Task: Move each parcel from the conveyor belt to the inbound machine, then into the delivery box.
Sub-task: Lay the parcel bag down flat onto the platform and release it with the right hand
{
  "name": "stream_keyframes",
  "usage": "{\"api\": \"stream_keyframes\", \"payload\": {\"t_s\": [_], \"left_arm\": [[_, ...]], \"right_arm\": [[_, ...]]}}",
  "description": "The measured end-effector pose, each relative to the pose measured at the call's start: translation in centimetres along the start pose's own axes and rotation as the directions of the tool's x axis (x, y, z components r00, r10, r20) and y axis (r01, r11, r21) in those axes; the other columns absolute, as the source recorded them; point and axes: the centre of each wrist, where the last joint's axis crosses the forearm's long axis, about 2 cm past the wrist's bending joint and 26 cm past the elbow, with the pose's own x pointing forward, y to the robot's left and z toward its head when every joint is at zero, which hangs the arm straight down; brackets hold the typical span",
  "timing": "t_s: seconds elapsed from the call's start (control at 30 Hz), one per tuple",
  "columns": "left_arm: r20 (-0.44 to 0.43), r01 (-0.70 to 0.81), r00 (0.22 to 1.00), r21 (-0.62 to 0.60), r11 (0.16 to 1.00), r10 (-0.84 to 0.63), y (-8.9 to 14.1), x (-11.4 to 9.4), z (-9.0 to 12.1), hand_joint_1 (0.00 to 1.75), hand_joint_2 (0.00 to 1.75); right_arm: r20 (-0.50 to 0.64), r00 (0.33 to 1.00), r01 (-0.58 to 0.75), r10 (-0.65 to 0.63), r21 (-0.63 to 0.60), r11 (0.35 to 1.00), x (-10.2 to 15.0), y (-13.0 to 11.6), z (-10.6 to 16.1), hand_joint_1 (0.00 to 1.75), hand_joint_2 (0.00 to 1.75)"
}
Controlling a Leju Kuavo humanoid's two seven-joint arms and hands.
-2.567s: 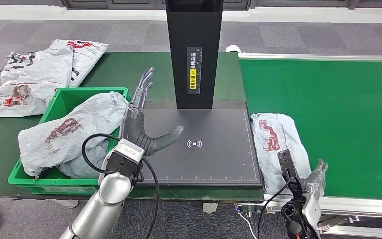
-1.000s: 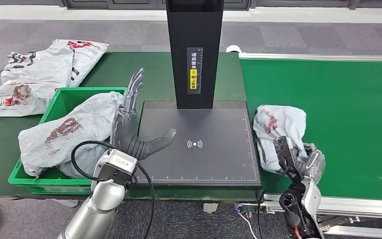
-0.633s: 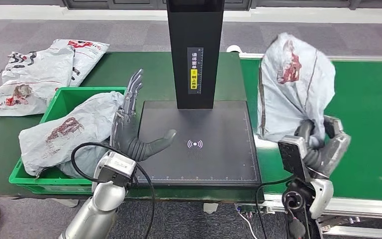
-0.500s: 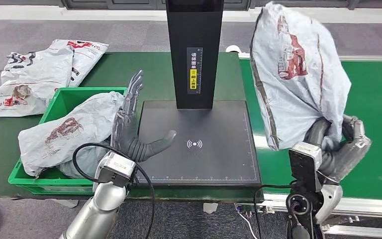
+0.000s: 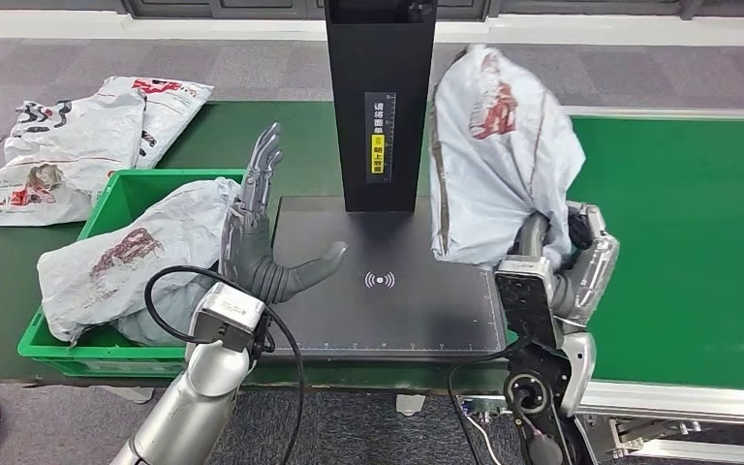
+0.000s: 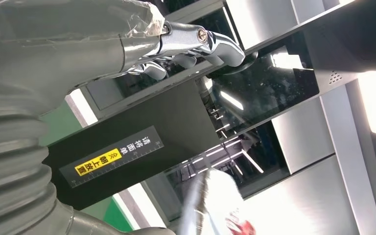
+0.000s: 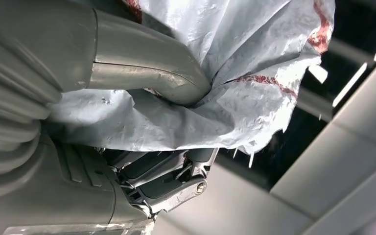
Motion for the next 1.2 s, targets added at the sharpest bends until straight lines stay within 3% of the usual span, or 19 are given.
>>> {"api": "stream_keyframes", "payload": {"t_s": [0.23,0.47,0.77,0.83,0.87,0.97,1.0,1.2], "left_arm": [[0.002,0.000,1.000,0.010,1.000,0.000,0.0,-0.1,-0.1,0.00,1.75],[0.009,0.007,1.000,0.032,0.999,-0.007,0.2,-0.2,-0.6,0.00,1.75],[0.008,0.008,1.000,0.034,0.999,-0.008,0.2,-0.2,-0.7,0.00,1.75],[0.010,0.011,1.000,0.033,0.999,-0.011,0.3,-0.2,-0.9,0.00,1.75],[0.010,0.012,1.000,0.033,0.999,-0.012,0.4,-0.2,-1.1,0.00,1.75],[0.010,0.012,1.000,0.031,0.999,-0.012,0.4,-0.3,-1.3,0.00,1.75],[0.010,0.012,1.000,0.031,0.999,-0.012,0.4,-0.3,-1.4,0.00,1.75],[0.008,0.012,1.000,0.026,1.000,-0.012,0.4,-0.3,-1.5,0.00,1.75]], "right_arm": [[-0.028,0.999,0.020,-0.015,0.164,0.986,0.0,1.4,0.6,1.75,1.75],[-0.111,0.994,0.053,-0.001,0.472,0.880,-0.1,4.7,2.4,1.75,1.75],[-0.121,0.993,0.050,0.018,0.536,0.843,-0.5,5.5,3.2,1.75,1.75],[-0.141,0.990,0.060,0.031,0.596,0.800,-0.6,6.1,3.8,1.75,1.75],[-0.152,0.988,0.067,0.039,0.631,0.773,-0.8,6.4,4.2,1.62,1.75],[-0.175,0.983,0.083,0.054,0.693,0.716,-0.9,7.1,5.1,0.32,1.75],[-0.180,0.982,0.088,0.057,0.706,0.703,-0.9,7.3,5.3,0.01,1.75],[-0.196,0.980,0.125,0.037,0.745,0.655,-1.1,7.9,5.9,0.00,1.75]]}}
